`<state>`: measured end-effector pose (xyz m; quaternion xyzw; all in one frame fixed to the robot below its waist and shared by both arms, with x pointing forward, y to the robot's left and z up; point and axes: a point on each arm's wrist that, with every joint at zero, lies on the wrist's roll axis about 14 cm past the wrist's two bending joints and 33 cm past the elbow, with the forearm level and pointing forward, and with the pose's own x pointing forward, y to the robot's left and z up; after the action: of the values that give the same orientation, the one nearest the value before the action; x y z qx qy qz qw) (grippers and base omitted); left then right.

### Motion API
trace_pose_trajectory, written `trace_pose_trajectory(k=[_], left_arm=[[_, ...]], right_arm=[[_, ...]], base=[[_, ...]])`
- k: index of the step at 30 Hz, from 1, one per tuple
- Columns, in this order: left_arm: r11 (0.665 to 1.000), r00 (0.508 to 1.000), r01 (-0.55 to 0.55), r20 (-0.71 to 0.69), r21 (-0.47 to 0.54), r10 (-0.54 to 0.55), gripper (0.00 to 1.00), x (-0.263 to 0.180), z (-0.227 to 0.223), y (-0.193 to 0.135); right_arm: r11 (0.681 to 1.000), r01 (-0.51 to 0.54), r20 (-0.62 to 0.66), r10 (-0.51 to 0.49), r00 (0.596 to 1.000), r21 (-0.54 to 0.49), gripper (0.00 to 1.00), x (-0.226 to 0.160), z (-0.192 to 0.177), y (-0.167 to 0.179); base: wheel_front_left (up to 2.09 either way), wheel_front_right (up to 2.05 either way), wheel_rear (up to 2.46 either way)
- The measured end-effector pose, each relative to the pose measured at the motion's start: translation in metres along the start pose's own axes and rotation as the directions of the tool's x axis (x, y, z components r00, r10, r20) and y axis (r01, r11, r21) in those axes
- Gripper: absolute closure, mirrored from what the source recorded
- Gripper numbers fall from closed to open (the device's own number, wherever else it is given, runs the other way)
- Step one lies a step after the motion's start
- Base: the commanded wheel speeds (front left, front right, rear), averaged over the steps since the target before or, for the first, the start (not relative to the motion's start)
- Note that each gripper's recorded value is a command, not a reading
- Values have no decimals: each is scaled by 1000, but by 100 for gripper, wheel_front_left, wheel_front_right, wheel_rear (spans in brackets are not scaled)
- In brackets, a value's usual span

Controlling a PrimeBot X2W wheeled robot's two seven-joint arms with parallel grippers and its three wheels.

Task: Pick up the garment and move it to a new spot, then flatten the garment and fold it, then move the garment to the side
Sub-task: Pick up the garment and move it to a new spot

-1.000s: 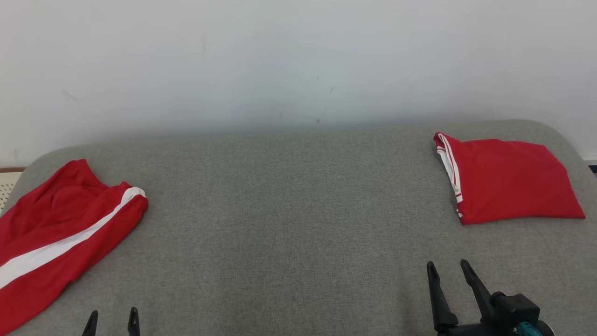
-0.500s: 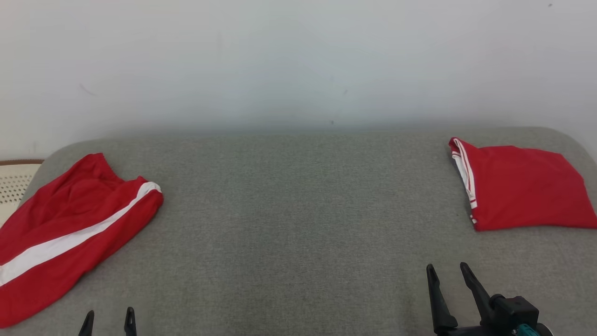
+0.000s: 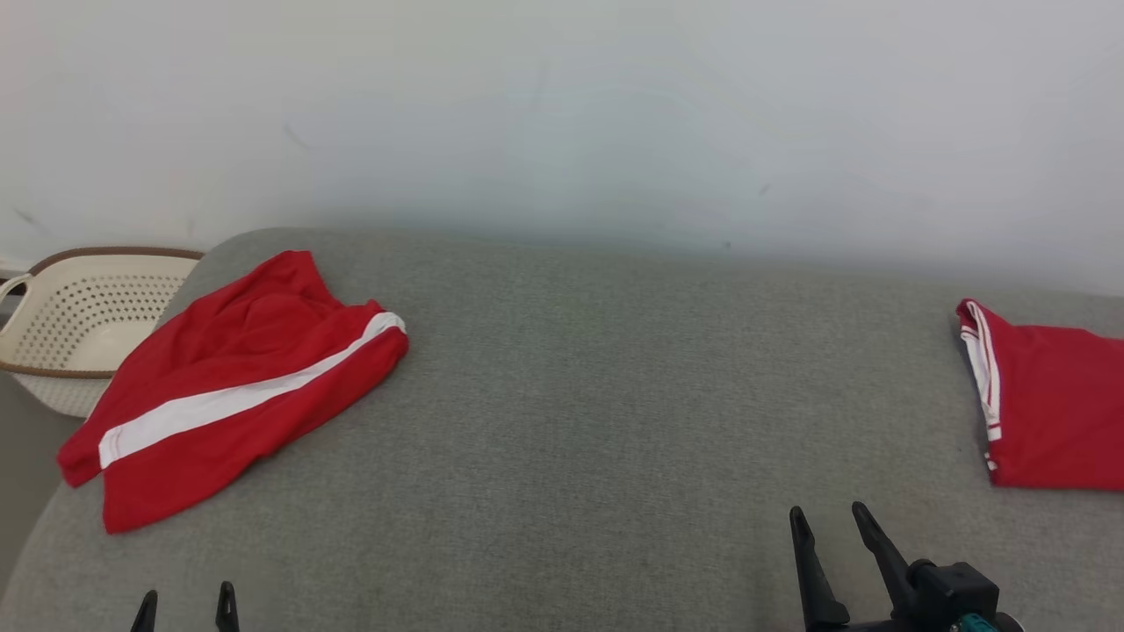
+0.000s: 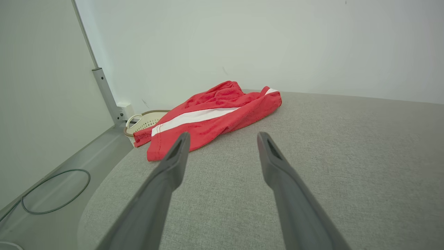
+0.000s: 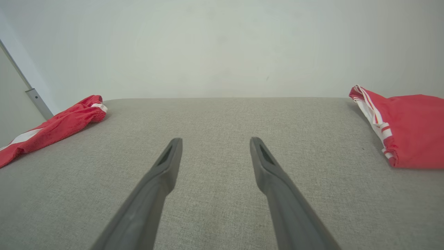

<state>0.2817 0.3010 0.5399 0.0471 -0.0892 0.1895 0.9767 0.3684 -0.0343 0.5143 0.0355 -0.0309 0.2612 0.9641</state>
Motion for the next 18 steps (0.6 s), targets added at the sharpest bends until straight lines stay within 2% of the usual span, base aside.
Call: trace_pose_trajectory(k=[9,18], left_arm=[[993,993,-119,-11,22,120,0,-23,-1,43],[972,973,-230,-15,42,230,0,-52,2,78]], right_arm=[[993,-119,-11,119,993,10,0,19,-5,35],[970,-244,-17,244,970,22,0,36,-9,75]], base=[[0,0,0],[0,0,0]])
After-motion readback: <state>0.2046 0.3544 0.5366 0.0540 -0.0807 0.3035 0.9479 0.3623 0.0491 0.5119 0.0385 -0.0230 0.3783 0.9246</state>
